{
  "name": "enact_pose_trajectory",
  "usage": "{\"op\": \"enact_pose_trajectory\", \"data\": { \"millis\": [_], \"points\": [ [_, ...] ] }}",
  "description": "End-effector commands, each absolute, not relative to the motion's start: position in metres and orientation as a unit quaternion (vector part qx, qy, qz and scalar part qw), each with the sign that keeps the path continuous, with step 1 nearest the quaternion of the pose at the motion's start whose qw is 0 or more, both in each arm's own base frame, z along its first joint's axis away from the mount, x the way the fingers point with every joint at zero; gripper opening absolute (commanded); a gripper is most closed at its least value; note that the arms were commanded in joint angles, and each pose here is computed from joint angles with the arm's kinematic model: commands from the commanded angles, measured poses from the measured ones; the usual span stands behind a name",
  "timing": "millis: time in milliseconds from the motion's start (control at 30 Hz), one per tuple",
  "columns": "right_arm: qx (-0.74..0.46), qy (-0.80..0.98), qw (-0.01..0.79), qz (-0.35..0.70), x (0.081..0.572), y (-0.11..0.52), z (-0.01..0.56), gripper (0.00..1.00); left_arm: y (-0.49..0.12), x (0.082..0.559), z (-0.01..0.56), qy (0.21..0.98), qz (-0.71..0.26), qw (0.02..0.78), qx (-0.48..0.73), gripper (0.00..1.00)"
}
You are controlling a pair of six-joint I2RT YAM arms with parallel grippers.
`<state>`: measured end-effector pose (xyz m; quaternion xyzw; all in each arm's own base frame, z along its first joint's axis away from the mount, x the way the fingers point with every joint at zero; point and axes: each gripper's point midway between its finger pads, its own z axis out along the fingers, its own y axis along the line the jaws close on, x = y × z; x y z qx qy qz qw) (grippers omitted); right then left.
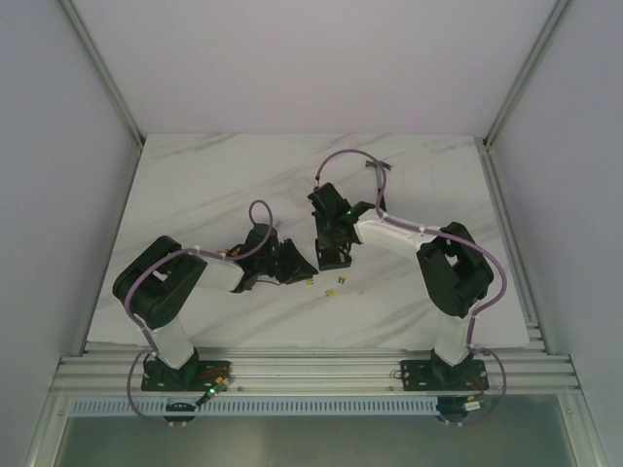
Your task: Snap on the fuse box
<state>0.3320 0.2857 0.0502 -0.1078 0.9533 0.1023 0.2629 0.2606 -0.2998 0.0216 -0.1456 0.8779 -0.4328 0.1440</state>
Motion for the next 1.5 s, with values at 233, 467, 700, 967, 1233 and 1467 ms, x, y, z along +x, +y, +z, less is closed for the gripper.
{"op": "enact_pose_trajectory", "data": {
  "millis": [233, 467, 700, 967, 1233, 1467],
  "points": [
    [-0.143, 0.947, 0.277, 0.074, 0.336, 0.278, 0.071, 0.23, -0.301, 0.266, 0.026, 0.881, -0.425, 0.155, -0.140, 0.37],
    [-0.150, 0.945, 0.282, 0.064, 0.337, 0.280, 0.075, 0.24, -0.299, 0.271, 0.029, 0.882, -0.418, 0.165, -0.139, 0.39],
    [-0.152, 0.948, 0.274, 0.054, 0.338, 0.279, 0.069, 0.22, -0.299, 0.281, 0.031, 0.881, -0.419, 0.170, -0.137, 0.40],
    [-0.155, 0.950, 0.268, 0.052, 0.340, 0.282, 0.065, 0.20, -0.300, 0.300, 0.033, 0.882, -0.413, 0.181, -0.138, 0.40],
    [-0.158, 0.952, 0.257, 0.048, 0.338, 0.281, 0.058, 0.20, -0.299, 0.314, 0.022, 0.886, -0.401, 0.179, -0.147, 0.39],
    [-0.164, 0.953, 0.248, 0.052, 0.334, 0.283, 0.055, 0.18, -0.301, 0.321, 0.016, 0.889, -0.396, 0.178, -0.146, 0.38]
  ]
}}
